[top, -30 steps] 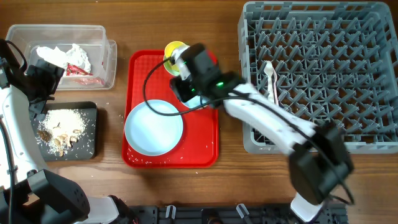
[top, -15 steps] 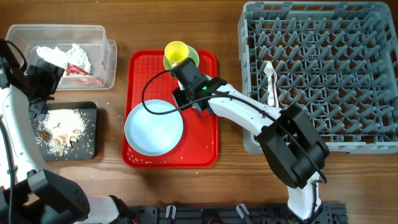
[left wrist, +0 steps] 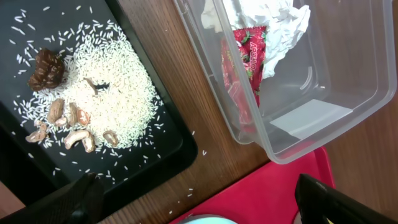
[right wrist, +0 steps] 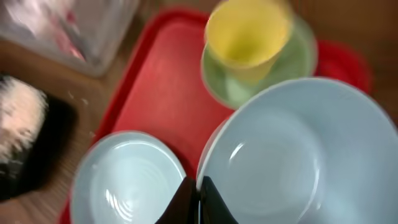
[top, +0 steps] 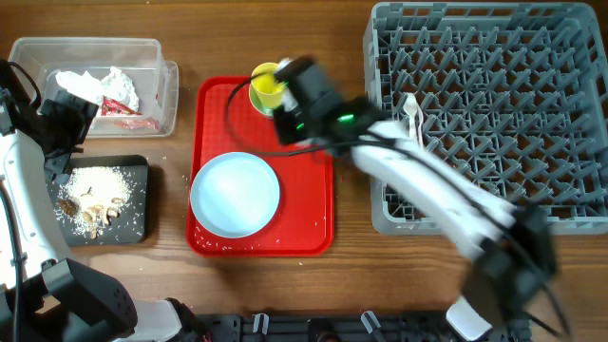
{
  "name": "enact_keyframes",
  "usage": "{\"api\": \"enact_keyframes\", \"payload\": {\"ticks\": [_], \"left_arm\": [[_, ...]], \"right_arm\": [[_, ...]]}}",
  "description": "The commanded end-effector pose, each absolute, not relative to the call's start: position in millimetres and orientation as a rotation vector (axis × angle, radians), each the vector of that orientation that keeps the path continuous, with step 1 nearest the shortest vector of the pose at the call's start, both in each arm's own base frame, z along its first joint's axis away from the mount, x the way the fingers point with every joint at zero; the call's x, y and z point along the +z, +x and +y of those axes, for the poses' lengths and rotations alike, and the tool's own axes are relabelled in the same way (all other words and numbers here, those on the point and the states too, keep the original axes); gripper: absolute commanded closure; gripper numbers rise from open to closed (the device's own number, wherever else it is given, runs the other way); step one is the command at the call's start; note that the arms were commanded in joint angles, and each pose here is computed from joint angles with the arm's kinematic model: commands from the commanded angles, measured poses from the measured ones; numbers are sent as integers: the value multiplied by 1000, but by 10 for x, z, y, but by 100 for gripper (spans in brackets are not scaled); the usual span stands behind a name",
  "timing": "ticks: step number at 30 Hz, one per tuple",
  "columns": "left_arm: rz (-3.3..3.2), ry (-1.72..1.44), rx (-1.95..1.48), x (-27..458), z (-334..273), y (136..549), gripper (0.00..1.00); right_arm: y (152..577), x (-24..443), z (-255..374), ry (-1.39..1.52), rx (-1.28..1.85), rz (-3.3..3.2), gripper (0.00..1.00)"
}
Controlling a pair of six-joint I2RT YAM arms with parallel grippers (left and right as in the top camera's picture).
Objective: Sort waste into correct bins and load items into the dishwasher rack
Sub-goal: 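Carry the bowl to the rack and set it upside down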
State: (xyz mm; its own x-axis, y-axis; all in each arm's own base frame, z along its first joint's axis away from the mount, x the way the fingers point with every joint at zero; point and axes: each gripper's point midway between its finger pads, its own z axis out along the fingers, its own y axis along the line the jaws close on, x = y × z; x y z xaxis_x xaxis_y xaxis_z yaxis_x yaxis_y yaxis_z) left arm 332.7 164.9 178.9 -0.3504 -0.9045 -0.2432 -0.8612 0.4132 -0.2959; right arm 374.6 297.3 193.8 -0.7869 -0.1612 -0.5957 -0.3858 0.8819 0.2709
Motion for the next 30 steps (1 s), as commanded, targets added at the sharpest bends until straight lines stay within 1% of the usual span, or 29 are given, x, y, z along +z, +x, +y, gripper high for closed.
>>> {"api": "enact_keyframes", "payload": {"ticks": [1,3,5,8,14,18,20,22,25,28,30], "left_arm": [[2296,-1520,-165,1817,1676,3339,0],[2296,-1520,-165,1817,1676,3339,0],[2296,-1520,-165,1817,1676,3339,0],[2296,-1520,-165,1817,1676,3339,0],[2296,-1520,-165,1817,1676,3339,0],[2296,-1520,-165,1817,1676,3339,0],[2296,-1520,-165,1817,1676,3339,0],[2296,-1520,-165,1817,1676,3339,0],[2296,-1520,-165,1817,1676,3339,0],[2296,-1520,-165,1817,1676,3339,0],[2296,-1520,-165,1817,1676,3339,0]], "right_arm": [[3993,2717,2094,-142,491,2338,96],[4091,2781,1655,-52,467,2337,96],[4178,2750,1261,14,471,2354,96],[4270,2631,807,110,563,2380,96],[4399,2647,356,107,1138,2237,96],[4494,2685,256,-23,1460,2044,96],[4571,2586,194,23,1596,2011,96],[4658,2381,142,117,1642,2042,96],[4770,2043,40,292,1614,2123,96],[4800,1901,-38,382,1547,2173,96],[4800,1901,-77,405,1508,2185,96]]}}
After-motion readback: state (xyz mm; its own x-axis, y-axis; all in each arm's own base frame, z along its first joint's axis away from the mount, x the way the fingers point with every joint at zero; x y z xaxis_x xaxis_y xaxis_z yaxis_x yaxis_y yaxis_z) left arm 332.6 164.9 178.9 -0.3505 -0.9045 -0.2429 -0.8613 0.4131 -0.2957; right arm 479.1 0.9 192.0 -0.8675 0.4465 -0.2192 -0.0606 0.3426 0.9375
